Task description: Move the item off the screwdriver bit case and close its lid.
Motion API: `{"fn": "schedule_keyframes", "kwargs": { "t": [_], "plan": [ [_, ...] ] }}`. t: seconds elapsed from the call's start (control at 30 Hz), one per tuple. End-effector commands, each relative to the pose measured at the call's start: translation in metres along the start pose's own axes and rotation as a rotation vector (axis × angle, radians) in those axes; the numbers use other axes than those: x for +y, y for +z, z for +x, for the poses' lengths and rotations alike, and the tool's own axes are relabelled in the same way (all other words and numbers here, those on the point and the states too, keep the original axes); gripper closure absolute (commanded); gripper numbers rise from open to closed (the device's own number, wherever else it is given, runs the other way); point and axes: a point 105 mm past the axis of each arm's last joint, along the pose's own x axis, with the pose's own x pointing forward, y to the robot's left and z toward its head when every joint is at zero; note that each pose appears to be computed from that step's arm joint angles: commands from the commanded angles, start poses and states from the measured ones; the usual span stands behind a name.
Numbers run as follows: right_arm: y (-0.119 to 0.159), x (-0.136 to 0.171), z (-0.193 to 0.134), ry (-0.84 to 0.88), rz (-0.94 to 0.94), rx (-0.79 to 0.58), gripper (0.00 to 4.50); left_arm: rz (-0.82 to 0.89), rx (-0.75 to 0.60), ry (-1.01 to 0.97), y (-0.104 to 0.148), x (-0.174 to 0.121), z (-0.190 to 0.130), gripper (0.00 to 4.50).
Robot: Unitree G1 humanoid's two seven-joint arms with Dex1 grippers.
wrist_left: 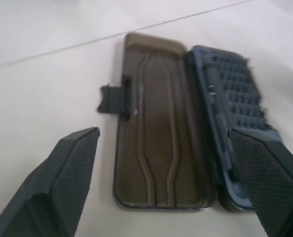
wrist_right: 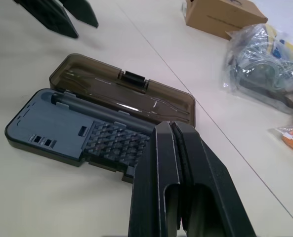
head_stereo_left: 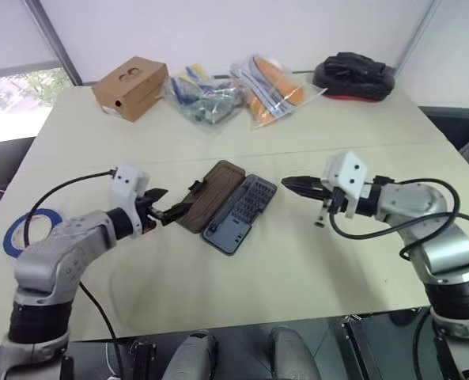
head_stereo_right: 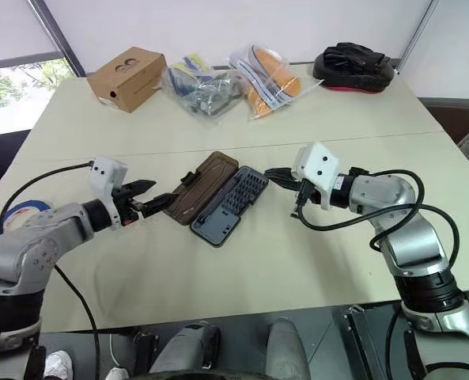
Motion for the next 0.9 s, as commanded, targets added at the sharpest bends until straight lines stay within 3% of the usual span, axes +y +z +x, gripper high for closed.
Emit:
{"fn": "schedule_keyframes", "kwargs": {
  "t": [0.03,0.3,0.57,0.67,0.9],
  "plan": [
    [0.017,0.0,0.001,-0.026,-0.054,-0.054,4.5,0.017,0.026,0.108,0.001,0.008,0.009,0.02],
    [0.019,-0.002,0.001,-0.057,-0.056,-0.062,4.5,0.102,0.102,0.211,-0.017,0.025,0.023,0.02],
    [0.021,0.0,0.001,-0.063,-0.054,-0.063,4.5,0.161,0.146,0.188,-0.039,0.034,0.033,0.02],
    [0.022,0.0,0.002,-0.066,-0.054,-0.065,4.5,0.177,0.16,0.171,-0.047,0.036,0.038,0.8],
    [0.025,-0.001,0.002,-0.068,-0.06,-0.067,4.5,0.194,0.209,0.147,-0.062,0.041,0.045,4.48]
  ]
}}
